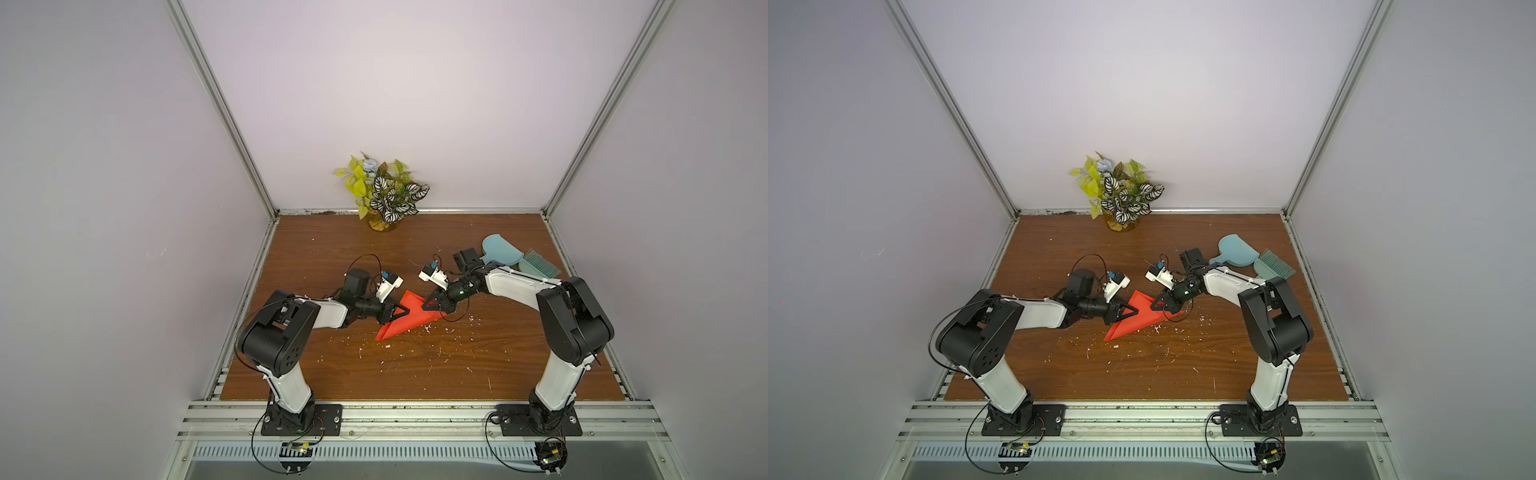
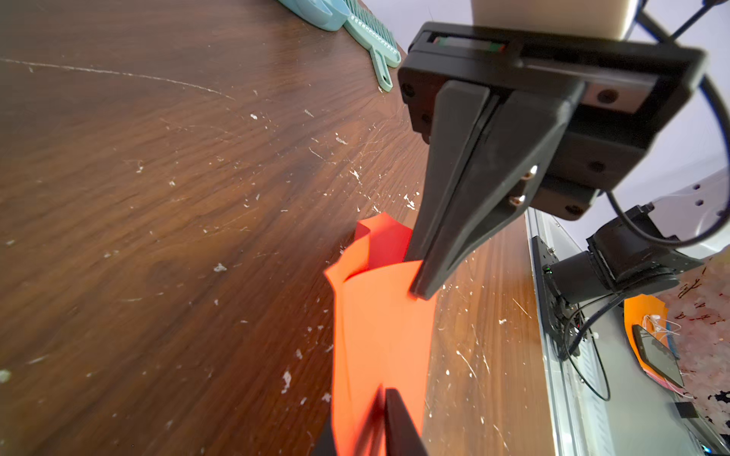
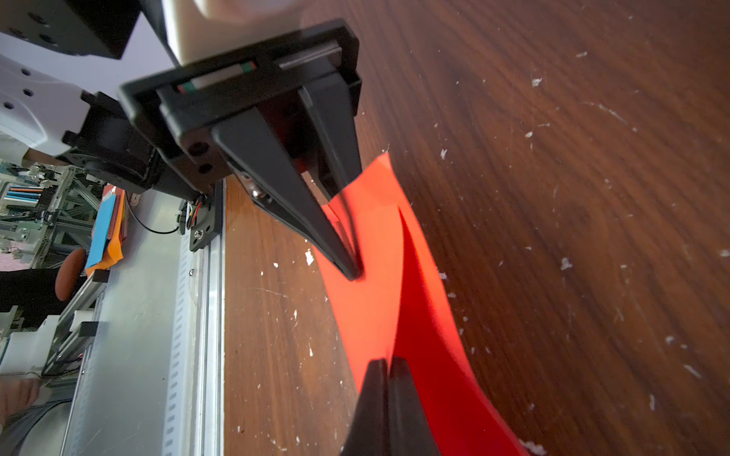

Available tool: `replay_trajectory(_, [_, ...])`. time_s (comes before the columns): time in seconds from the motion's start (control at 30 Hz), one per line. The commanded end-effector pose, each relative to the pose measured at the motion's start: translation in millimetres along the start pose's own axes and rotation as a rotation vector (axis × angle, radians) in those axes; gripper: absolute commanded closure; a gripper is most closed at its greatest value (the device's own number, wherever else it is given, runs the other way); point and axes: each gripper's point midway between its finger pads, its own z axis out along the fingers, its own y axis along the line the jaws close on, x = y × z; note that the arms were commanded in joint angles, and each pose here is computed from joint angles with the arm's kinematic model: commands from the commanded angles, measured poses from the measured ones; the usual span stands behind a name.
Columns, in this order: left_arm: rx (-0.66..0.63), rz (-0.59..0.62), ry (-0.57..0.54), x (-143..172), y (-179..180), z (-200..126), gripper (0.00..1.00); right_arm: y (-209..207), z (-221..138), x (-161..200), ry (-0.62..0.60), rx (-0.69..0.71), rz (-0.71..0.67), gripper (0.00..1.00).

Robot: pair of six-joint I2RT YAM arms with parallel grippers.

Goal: Fold the square paper diagonally
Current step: Fold the paper at the center of the board.

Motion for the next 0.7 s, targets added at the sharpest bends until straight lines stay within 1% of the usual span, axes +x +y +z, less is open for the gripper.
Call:
replay_trajectory(0.0, [-0.006,0.011,0.003,-3.0,5.7,0.9,0.81,1.8,-0.1,-6.3,-0.019,-0.005,-0.040,1.00])
replay_trajectory(0.67, [-0.011,0.011,0.019,-1.3,6.9,3.9,0.81,-3.8,-0.2,-6.3,-0.027,0.004,-0.028,1.00])
